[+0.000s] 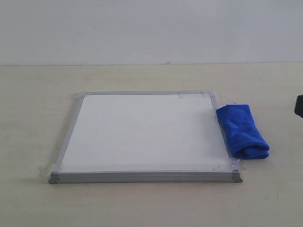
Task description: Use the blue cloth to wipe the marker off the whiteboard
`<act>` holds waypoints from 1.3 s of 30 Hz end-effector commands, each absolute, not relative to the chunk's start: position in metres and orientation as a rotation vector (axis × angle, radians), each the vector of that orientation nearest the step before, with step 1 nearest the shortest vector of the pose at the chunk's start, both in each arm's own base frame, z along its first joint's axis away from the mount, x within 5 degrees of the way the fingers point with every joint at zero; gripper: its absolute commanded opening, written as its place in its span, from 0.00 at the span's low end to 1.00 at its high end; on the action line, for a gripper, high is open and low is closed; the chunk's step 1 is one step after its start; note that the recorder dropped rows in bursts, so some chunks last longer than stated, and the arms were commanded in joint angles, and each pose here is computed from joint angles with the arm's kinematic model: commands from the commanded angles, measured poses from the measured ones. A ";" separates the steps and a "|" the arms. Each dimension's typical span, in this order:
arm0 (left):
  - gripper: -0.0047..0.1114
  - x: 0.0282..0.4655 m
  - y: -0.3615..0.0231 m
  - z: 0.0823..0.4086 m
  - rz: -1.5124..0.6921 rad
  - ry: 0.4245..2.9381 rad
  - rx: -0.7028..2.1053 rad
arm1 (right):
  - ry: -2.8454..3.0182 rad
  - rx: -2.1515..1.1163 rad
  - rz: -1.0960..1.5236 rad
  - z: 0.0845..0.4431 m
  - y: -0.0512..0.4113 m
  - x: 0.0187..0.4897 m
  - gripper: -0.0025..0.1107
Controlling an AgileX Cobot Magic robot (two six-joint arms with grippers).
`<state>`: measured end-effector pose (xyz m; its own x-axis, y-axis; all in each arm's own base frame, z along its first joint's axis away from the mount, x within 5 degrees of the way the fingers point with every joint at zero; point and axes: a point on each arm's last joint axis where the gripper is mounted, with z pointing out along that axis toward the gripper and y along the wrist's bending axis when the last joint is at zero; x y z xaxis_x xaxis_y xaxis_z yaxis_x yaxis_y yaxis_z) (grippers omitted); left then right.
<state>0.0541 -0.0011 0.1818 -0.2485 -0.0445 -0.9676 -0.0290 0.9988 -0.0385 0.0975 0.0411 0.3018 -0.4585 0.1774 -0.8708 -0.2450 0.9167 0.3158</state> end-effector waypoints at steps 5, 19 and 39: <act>0.08 0.054 -0.001 0.184 -0.014 1.806 -0.052 | 1.594 -0.105 0.518 0.247 0.025 0.060 0.03; 0.08 0.054 -0.001 0.184 -0.014 1.806 -0.052 | 1.691 0.028 0.267 0.195 0.009 0.055 0.03; 0.08 0.054 -0.001 0.184 -0.014 1.806 -0.052 | 1.832 0.022 0.090 0.182 0.002 0.053 0.03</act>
<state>0.0541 -0.0011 0.1818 -0.2485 -0.0445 -0.9676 -0.0290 0.9988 -0.0385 0.0536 0.0026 0.1816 -0.2663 0.0619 -0.9619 -0.0360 0.9966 0.0741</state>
